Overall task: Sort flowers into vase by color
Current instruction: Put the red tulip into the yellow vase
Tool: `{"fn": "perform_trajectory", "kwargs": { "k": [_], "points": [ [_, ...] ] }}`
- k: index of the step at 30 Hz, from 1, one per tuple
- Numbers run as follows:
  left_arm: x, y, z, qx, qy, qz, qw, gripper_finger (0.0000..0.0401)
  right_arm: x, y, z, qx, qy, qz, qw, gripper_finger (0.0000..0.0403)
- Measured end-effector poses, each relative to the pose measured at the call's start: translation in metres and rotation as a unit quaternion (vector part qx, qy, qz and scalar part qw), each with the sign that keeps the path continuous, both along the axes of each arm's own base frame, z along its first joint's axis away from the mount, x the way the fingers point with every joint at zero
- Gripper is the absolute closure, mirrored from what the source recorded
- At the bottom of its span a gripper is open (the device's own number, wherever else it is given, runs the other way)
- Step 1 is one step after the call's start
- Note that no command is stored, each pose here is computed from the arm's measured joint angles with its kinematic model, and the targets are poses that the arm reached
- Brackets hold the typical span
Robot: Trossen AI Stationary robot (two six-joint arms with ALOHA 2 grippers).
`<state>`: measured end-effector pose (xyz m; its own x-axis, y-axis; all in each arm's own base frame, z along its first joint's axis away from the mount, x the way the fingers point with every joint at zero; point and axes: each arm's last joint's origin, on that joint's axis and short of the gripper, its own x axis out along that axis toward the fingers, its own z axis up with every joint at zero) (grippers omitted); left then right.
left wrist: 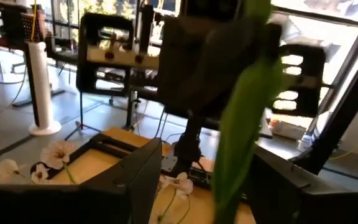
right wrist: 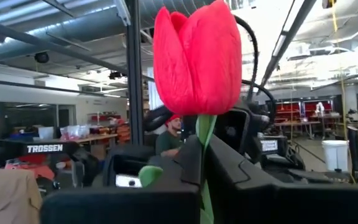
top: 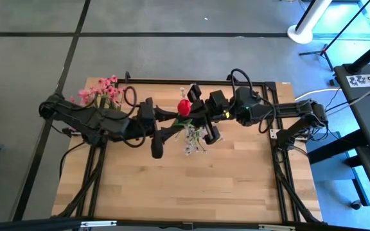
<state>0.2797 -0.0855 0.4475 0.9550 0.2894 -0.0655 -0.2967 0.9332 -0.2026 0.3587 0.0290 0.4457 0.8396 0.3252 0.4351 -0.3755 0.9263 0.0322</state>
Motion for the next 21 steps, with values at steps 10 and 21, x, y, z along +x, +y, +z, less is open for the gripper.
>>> {"fn": "perform_trajectory", "kwargs": {
  "k": [10,21],
  "points": [
    [0.004,-0.004,-0.003,0.025,0.011,-0.010,1.000,0.0320,0.003,-0.001,-0.006,-0.011,0.031,-0.033,0.999,0.0388],
    [-0.007,-0.021,-0.006,0.182,0.075,0.039,0.980,0.0397,-0.001,-0.001,-0.004,-0.001,0.045,-0.023,0.999,0.0258]
  ]
}}
